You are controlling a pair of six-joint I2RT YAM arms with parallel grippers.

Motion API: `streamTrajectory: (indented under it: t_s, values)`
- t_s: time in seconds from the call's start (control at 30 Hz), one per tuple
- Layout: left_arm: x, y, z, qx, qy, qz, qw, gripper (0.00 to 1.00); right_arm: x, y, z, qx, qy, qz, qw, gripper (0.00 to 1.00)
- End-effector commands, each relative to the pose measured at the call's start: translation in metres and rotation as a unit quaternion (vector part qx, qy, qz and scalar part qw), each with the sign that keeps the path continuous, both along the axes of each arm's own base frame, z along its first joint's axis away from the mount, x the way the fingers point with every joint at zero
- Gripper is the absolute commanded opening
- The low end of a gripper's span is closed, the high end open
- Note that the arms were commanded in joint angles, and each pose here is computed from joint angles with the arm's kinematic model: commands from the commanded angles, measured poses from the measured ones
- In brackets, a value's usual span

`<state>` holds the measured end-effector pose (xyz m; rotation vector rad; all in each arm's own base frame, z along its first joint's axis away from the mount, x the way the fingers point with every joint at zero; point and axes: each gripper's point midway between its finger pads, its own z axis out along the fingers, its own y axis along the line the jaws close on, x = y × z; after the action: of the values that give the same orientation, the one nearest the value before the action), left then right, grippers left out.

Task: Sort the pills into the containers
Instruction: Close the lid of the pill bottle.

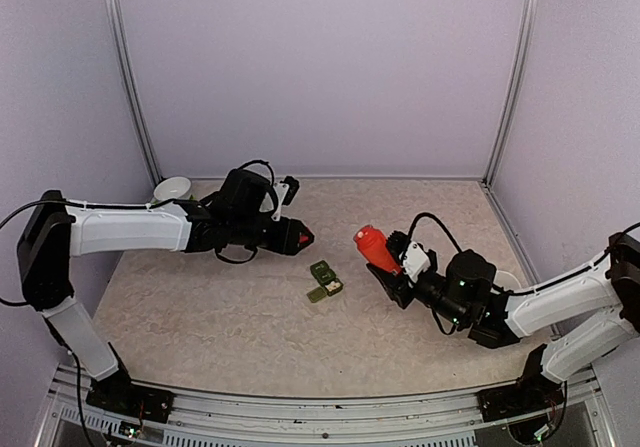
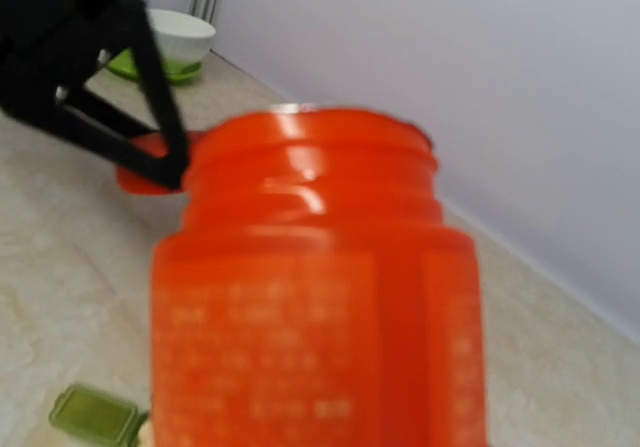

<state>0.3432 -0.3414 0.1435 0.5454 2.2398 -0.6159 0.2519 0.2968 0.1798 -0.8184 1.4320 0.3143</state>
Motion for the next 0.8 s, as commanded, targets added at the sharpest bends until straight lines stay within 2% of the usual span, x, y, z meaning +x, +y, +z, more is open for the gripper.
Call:
streamTrajectory:
  t_s: [0.0,0.27,0.77]
  values:
    - [-0.021,-0.039,0.061,-0.085,-0.033,-0.105,0.99,0.43,-0.005,0.017,0.035,0.003,-0.045,0.02,0.999,0.46]
    - [-0.053,-0.063,0.116,-0.167,-0.044,-0.2,0.964,0.43,0.0,0.033,0.048,-0.014,-0.082,0.016,0.996,0.46]
    - [-0.072,-0.07,0.147,-0.227,-0.034,-0.238,0.944,0.43,0.002,0.03,0.05,-0.007,-0.098,-0.006,0.995,0.46]
